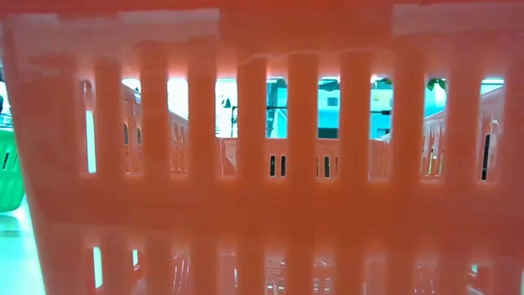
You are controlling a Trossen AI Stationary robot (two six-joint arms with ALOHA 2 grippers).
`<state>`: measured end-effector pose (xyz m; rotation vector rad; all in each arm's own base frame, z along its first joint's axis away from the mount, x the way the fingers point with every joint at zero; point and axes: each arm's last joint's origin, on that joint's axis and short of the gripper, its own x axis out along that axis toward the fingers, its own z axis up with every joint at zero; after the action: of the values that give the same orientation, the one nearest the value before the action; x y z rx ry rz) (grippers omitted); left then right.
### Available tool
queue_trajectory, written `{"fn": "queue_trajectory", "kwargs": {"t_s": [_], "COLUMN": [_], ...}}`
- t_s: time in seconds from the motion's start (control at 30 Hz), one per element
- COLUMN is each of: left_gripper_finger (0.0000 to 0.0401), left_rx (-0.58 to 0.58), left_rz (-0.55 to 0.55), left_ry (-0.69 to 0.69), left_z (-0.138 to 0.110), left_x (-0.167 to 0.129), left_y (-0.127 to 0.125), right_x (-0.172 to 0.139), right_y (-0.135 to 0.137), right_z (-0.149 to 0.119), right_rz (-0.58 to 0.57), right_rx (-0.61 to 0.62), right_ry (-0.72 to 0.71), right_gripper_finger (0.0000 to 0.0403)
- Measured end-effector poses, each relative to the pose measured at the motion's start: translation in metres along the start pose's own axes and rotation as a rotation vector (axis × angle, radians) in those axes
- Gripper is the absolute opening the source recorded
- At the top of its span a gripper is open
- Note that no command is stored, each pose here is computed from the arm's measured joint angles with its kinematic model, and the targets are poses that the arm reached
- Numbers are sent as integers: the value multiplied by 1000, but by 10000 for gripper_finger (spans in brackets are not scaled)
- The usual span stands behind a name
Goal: Stack baskets by color
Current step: Stack the bottom green basket on the green baskets
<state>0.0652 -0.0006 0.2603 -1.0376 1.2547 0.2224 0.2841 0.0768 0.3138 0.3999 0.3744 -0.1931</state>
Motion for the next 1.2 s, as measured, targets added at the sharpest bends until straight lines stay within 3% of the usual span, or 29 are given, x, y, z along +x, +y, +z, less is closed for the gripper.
{"fn": "queue_trajectory", "kwargs": {"t_s": [0.1, 0.27, 0.53, 0.87, 1.2], "left_gripper_finger": [193, 193, 193, 193, 193], "left_rx": [-20, 17, 128, 169, 216], "left_rz": [16, 50, 92, 188, 201], "left_ry": [29, 96, 149, 193, 150], "left_z": [7, 19, 26, 17, 19], "left_x": [4, 16, 25, 26, 27], "left_y": [-4, -12, -18, -16, -19], "right_x": [28, 82, 151, 219, 240], "right_y": [6, 27, 71, 114, 137], "right_z": [7, 5, -6, -35, -63], "right_rz": [98, 196, 222, 272, 434], "right_rx": [-39, -101, -179, -31, -364], "right_ry": [-60, 29, 110, 133, 136], "right_gripper_finger": [147, 152, 152, 152, 152]}}
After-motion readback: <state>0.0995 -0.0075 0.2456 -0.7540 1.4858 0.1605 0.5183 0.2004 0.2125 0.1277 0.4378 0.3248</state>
